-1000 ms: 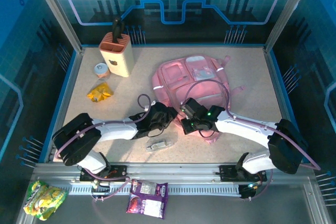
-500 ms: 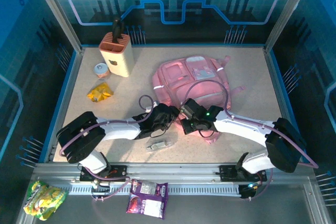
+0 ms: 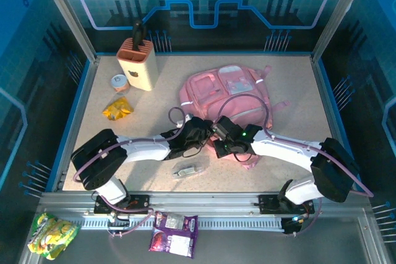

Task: Pack the student bag
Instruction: Zip the student bag at the center of the table.

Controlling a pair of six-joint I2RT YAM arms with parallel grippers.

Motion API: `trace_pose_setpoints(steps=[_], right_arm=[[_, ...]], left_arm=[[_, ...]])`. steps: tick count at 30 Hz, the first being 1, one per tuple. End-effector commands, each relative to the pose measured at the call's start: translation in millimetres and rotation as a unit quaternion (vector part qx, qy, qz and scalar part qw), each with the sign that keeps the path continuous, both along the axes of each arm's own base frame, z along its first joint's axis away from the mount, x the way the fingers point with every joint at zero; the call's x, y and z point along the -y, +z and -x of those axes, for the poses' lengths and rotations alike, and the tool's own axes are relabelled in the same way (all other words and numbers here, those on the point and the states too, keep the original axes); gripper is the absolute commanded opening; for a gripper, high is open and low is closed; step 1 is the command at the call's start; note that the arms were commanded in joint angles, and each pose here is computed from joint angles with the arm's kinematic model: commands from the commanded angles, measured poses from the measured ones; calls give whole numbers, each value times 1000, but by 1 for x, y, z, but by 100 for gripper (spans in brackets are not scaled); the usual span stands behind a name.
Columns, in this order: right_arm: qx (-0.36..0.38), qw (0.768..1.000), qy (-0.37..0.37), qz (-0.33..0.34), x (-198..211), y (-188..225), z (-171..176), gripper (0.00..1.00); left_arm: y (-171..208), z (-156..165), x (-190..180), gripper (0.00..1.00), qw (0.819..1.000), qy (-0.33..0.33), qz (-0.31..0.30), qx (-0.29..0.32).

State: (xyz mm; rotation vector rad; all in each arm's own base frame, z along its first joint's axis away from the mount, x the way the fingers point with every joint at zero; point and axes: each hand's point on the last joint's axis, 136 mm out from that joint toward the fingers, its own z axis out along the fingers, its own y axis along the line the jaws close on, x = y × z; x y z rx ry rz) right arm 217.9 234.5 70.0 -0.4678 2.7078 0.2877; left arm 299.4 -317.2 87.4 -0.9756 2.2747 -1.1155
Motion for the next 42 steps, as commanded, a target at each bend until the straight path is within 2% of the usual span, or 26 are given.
trace_pose_setpoints(steps=[1, 8, 9, 20, 25, 29, 33, 34, 36, 37, 42], right_arm=[[15, 1000, 6, -4, -6, 3, -7, 0], [21, 997, -55, 51, 27, 3, -12, 0], [22, 996, -59, 55, 31, 4, -11, 0], [4, 992, -98, 84, 77, 5, 3, 0], [-7, 990, -128, 55, 95, 9, -1, 0], [0, 992, -116, 40, 90, 16, -10, 0], [-8, 997, -73, 9, 58, 17, -9, 0], [-8, 998, -62, 0, 50, 17, -8, 0], [-9, 998, -53, -14, 39, 18, -9, 0], [-9, 999, -51, -15, 37, 18, -9, 0], [-11, 999, -53, -1, 40, 11, -10, 0]], left_arm=[[17, -10, 10, 36, 1000, 0, -6, 21], [18, -22, -12, 1, 998, 22, -47, 39], [15, -25, -17, 0, 998, 24, -56, 33], [26, -62, -38, 0, 996, -14, -76, 45], [30, -78, -40, 0, 994, -39, -90, 46], [32, -90, -44, 0, 994, -45, -93, 47], [35, -96, -45, 0, 993, -62, -94, 45], [37, -95, -44, 3, 992, -66, -98, 44], [41, -91, -45, 22, 992, -72, -98, 45], [42, -87, -45, 28, 992, -72, -92, 45], [38, -58, -48, 39, 997, -52, -32, 43]])
